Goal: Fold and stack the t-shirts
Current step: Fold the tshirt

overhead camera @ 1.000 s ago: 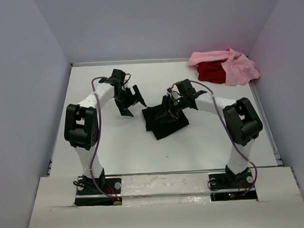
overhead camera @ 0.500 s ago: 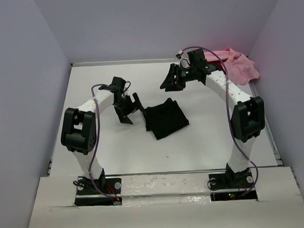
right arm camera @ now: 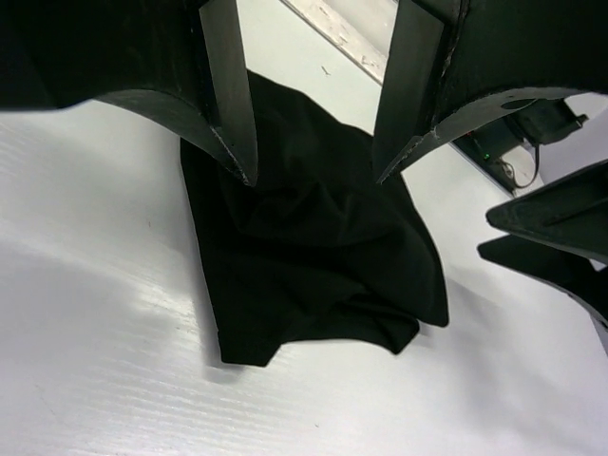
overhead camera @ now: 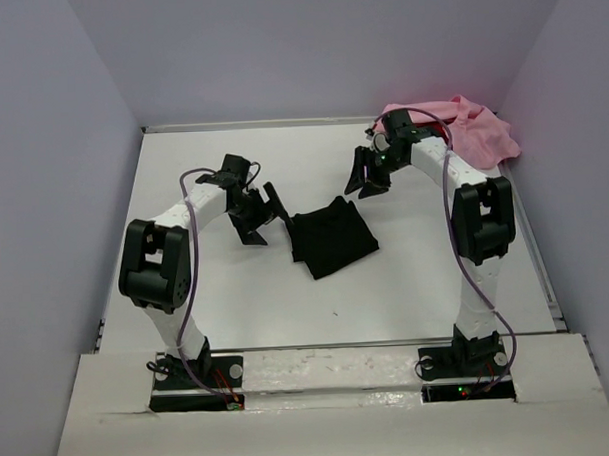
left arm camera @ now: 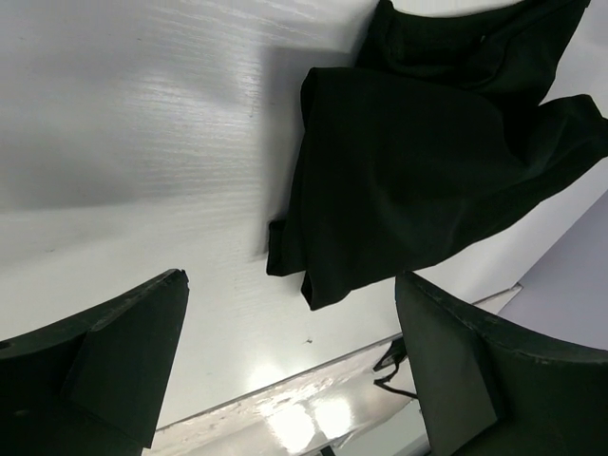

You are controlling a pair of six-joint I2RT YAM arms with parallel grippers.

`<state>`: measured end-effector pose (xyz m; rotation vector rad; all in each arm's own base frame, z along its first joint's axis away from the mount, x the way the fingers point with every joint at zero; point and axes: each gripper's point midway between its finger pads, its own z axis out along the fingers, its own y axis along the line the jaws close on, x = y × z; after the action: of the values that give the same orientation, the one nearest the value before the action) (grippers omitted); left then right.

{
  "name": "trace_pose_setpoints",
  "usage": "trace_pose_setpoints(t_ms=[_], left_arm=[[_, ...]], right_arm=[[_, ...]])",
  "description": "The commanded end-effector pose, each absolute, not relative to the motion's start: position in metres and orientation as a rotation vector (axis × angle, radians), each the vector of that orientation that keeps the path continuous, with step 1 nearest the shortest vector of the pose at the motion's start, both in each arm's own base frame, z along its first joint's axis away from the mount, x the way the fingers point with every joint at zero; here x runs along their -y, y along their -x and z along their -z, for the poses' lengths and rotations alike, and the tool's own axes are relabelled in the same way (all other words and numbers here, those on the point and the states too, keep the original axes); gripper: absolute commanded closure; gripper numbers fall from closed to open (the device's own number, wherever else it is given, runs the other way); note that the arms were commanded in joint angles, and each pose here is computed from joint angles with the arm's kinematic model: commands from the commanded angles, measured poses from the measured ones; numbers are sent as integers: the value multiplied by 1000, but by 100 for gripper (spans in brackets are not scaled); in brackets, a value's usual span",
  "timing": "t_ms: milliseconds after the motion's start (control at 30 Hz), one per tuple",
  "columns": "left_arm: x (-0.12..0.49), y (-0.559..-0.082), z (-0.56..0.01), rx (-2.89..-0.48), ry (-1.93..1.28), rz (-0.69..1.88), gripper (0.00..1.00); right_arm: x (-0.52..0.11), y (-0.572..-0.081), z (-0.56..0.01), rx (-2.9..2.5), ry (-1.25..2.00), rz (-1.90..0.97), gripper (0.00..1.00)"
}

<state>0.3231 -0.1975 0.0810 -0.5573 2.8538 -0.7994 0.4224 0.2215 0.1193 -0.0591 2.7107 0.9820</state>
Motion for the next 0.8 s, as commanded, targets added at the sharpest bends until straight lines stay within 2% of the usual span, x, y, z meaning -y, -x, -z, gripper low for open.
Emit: trace_pose_setpoints(t_ms=[0,633,767], left_arm=[[197,-332,-81,-2838,525,771,1],[204,-365,-67,-2800,500,764,1],[208,-381,-76,-2731,488,789,10]], right_arm=[[-218,-423,-119,-2714,125,-924,43],[-219,-403,-90,-2789,106,-985,44],[-223,-402,-89,-2788,97,-1020,45]])
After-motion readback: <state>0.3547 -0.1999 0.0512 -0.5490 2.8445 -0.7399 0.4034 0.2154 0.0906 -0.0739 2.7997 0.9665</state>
